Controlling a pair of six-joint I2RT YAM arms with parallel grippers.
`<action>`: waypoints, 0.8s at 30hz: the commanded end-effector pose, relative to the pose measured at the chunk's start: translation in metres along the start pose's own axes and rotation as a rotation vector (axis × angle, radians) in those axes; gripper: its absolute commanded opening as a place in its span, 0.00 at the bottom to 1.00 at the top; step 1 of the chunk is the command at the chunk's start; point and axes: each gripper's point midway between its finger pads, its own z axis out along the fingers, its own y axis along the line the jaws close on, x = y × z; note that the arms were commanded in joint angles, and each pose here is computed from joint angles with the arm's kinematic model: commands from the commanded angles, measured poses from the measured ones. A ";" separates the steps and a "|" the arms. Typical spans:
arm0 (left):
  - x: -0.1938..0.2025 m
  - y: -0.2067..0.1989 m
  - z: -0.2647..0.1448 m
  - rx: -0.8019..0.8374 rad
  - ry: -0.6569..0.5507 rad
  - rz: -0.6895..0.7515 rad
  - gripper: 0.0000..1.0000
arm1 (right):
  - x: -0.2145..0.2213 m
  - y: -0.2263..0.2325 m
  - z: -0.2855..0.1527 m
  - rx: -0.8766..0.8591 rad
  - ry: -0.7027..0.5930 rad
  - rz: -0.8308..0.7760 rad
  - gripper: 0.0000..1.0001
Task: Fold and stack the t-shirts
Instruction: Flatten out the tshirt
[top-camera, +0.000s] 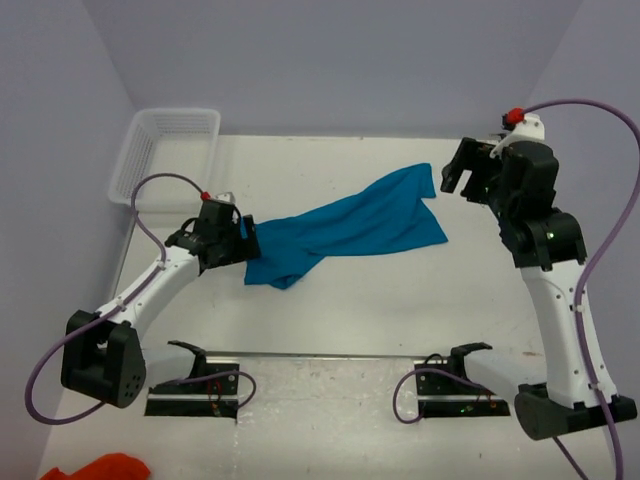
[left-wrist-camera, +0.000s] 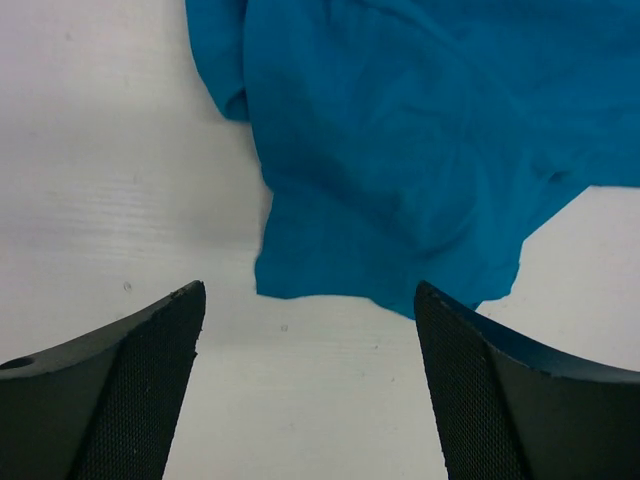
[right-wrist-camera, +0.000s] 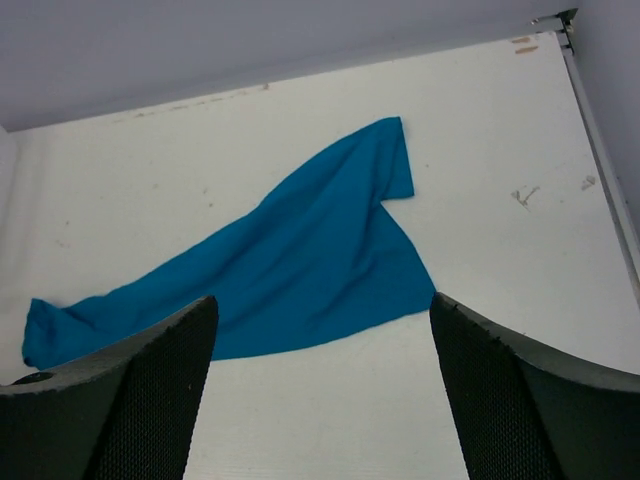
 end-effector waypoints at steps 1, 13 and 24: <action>0.020 -0.008 -0.001 0.070 0.052 -0.034 0.85 | 0.008 0.010 -0.002 -0.050 0.014 0.037 0.86; 0.070 0.023 0.021 -0.048 0.129 -0.084 0.72 | 0.024 0.012 -0.012 -0.083 0.046 0.050 0.85; 0.068 0.020 0.044 -0.094 0.130 -0.048 0.64 | 0.045 0.014 0.007 -0.048 0.117 0.031 0.83</action>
